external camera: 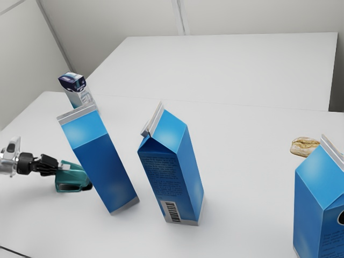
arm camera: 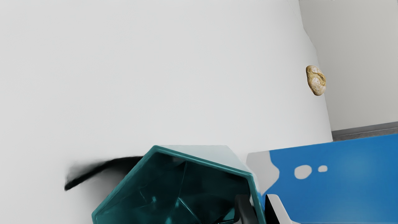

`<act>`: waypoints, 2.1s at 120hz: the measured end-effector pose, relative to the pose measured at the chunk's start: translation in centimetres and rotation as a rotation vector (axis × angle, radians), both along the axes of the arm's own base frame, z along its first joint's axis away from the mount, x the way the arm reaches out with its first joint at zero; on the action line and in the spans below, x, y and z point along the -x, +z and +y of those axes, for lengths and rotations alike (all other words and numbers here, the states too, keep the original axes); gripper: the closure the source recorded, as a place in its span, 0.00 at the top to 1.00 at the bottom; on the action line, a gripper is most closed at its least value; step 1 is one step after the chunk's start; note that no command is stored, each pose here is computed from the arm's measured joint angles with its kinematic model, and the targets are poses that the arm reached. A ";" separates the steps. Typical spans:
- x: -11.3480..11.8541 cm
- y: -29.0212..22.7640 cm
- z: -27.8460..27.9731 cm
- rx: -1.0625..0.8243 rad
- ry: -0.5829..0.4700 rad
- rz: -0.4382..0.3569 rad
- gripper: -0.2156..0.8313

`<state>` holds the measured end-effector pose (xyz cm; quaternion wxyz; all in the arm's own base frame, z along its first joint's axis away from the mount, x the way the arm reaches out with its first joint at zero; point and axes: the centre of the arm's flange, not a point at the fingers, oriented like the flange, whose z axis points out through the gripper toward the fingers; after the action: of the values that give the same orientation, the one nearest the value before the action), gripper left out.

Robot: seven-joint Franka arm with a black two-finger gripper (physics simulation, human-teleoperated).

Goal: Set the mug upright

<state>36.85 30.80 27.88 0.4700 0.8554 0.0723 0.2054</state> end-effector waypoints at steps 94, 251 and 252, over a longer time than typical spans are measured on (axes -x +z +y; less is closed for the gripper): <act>-31.1 35.8 -20.8 -1.040 -0.659 -0.162 0.04; -35.5 9.7 -31.7 -0.939 -0.408 0.324 0.27; -35.5 9.7 -31.7 -0.939 -0.407 0.324 0.29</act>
<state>72.39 -0.90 37.61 0.0497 0.9911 -0.1230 -0.0141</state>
